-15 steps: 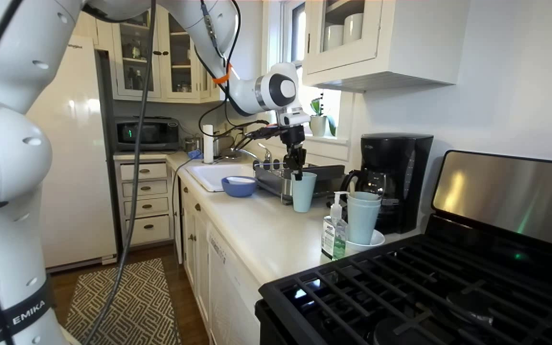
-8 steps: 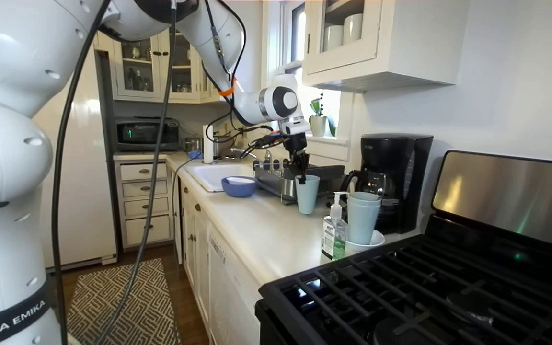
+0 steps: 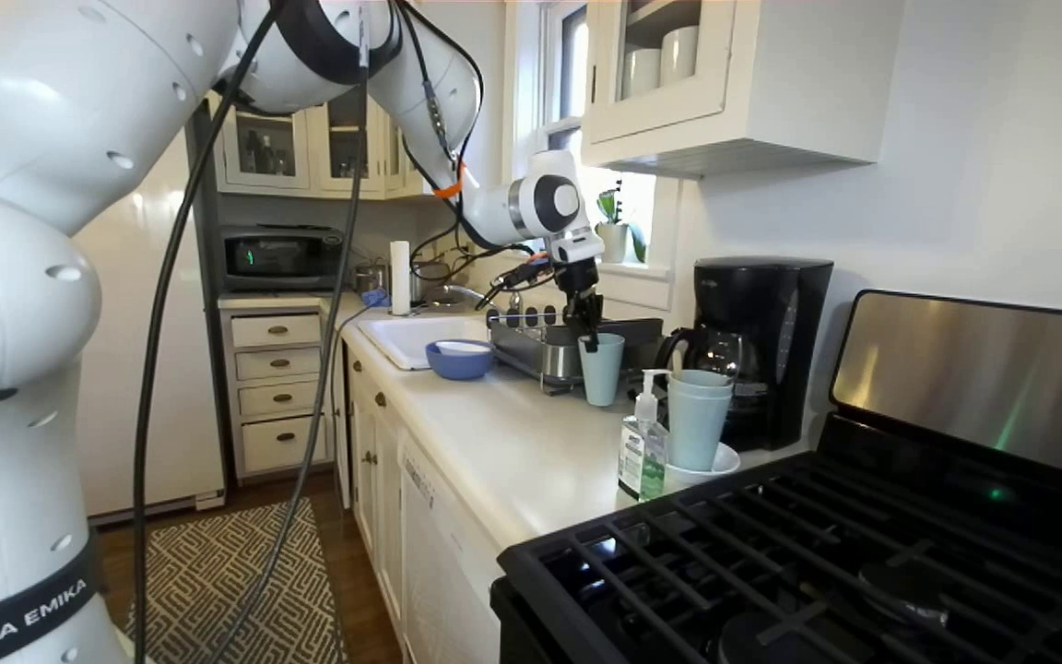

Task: Pick up the light blue cup and put it to the right of the dish rack on the kitchen counter

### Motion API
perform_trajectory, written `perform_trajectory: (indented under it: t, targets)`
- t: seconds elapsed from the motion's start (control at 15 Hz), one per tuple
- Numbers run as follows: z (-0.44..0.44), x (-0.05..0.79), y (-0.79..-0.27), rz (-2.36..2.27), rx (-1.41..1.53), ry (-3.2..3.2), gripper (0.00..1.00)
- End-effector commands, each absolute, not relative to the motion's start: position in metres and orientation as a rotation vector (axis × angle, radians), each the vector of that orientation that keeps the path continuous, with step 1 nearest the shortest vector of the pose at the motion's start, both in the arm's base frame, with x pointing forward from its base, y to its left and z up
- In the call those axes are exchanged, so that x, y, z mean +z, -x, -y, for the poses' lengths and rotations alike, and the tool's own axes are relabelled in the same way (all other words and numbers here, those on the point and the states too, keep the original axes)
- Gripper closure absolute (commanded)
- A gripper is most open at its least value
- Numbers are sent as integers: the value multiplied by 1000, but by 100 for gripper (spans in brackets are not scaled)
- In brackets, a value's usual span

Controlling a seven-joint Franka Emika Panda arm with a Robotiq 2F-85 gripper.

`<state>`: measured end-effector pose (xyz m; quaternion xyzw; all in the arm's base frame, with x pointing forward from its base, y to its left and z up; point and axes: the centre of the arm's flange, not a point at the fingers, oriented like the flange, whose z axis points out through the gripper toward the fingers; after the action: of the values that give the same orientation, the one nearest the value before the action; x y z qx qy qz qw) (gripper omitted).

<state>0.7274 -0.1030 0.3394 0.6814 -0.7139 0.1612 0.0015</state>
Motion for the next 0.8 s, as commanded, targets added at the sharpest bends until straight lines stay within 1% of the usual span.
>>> perform_trajectory:
  t: [0.0,0.47,0.53,0.6,0.73]
  targets:
    - [108,338,-754,2267,523,-2106,99]
    - [117,332,-763,2262,529,-2088,99]
    - [117,331,-764,2269,516,-2091,71]
    - [118,331,-764,2271,506,-2092,70]
    - [118,332,-764,2279,502,-2091,57]
